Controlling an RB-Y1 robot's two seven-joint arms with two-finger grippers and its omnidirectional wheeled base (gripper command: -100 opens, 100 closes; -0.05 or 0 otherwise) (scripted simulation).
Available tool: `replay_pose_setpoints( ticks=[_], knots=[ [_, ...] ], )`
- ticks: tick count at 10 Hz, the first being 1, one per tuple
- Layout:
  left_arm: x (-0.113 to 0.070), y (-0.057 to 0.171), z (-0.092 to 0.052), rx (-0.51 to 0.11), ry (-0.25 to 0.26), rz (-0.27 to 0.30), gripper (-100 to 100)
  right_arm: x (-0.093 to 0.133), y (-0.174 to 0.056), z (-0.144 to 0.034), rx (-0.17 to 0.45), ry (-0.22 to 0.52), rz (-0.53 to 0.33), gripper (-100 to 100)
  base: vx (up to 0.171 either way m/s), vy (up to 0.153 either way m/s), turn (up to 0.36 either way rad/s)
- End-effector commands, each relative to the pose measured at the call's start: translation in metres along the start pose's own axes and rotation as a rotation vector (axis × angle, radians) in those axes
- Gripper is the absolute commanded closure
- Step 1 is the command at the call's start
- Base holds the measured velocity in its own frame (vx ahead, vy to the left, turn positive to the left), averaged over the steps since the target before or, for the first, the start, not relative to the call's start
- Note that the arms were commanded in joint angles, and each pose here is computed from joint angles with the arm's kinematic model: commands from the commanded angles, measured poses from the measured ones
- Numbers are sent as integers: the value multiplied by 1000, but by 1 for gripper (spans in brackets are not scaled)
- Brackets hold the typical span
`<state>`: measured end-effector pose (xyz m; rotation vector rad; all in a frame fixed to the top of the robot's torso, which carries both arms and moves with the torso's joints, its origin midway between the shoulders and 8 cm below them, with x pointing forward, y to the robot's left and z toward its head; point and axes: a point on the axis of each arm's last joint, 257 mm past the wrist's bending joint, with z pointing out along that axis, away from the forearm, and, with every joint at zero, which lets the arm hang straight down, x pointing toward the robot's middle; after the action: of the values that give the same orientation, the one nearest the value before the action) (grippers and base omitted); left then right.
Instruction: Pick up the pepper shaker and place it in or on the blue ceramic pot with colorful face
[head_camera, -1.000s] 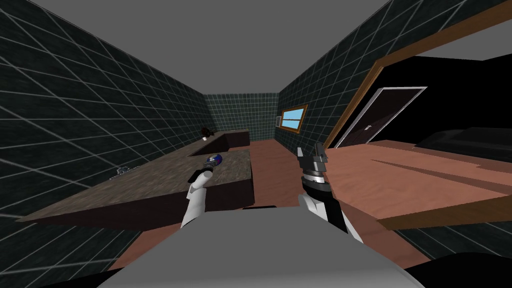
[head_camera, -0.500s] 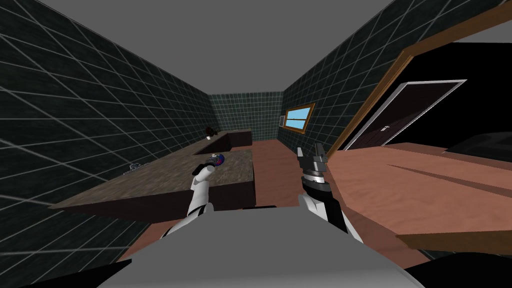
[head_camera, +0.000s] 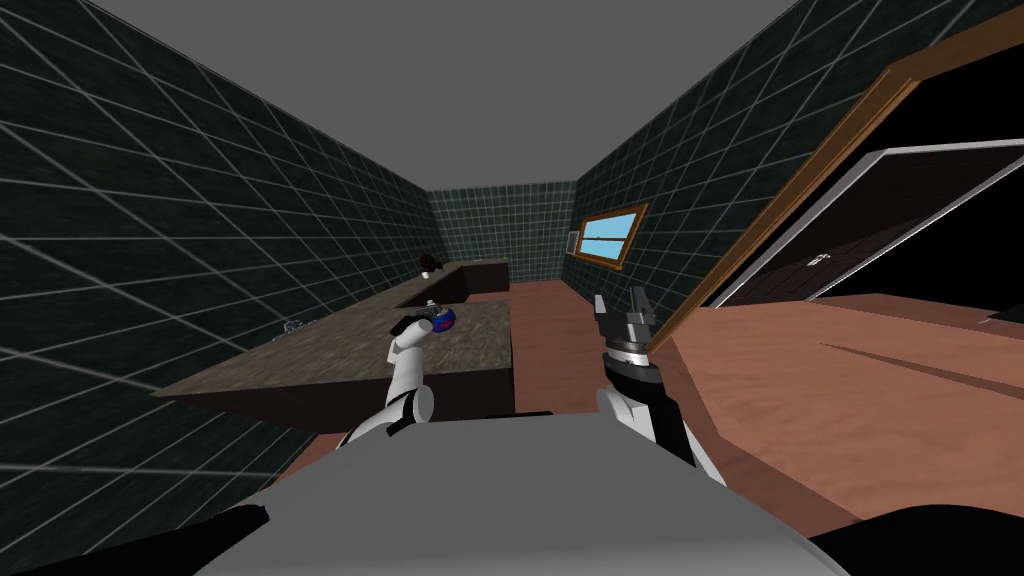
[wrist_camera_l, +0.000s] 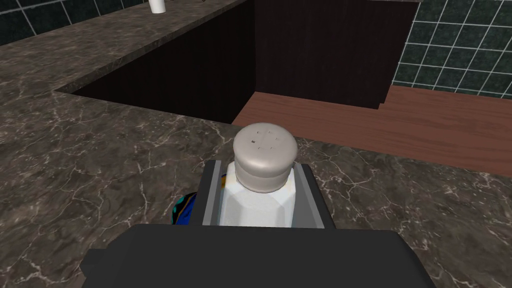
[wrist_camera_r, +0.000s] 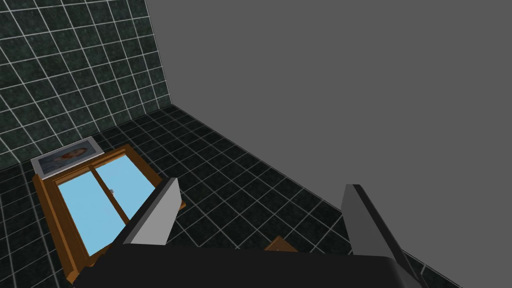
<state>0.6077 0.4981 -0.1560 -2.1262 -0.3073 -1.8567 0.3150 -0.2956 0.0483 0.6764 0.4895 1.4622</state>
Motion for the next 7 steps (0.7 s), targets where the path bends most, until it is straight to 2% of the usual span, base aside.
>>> replay_pose_setpoints(
  ticks=[1, 2, 3, 7],
  knots=[
    [11, -1, 7, 1, 1, 3, 100, 0, 0, 0, 0, 0, 0, 0, 71, 2, 97],
    [7, 0, 3, 1, 1, 2, 100, 0, 0, 0, 0, 0, 0, 0, 2, -5, 19],
    [9, -1, 3, 2, 3, 1, -100, 0, 0, 0, 0, 0, 0, 0, 0, 0, 0],
    [9, -1, 3, 2, 3, 1, -100, 0, 0, 0, 0, 0, 0, 0, 0, 0, 0]
  ],
)
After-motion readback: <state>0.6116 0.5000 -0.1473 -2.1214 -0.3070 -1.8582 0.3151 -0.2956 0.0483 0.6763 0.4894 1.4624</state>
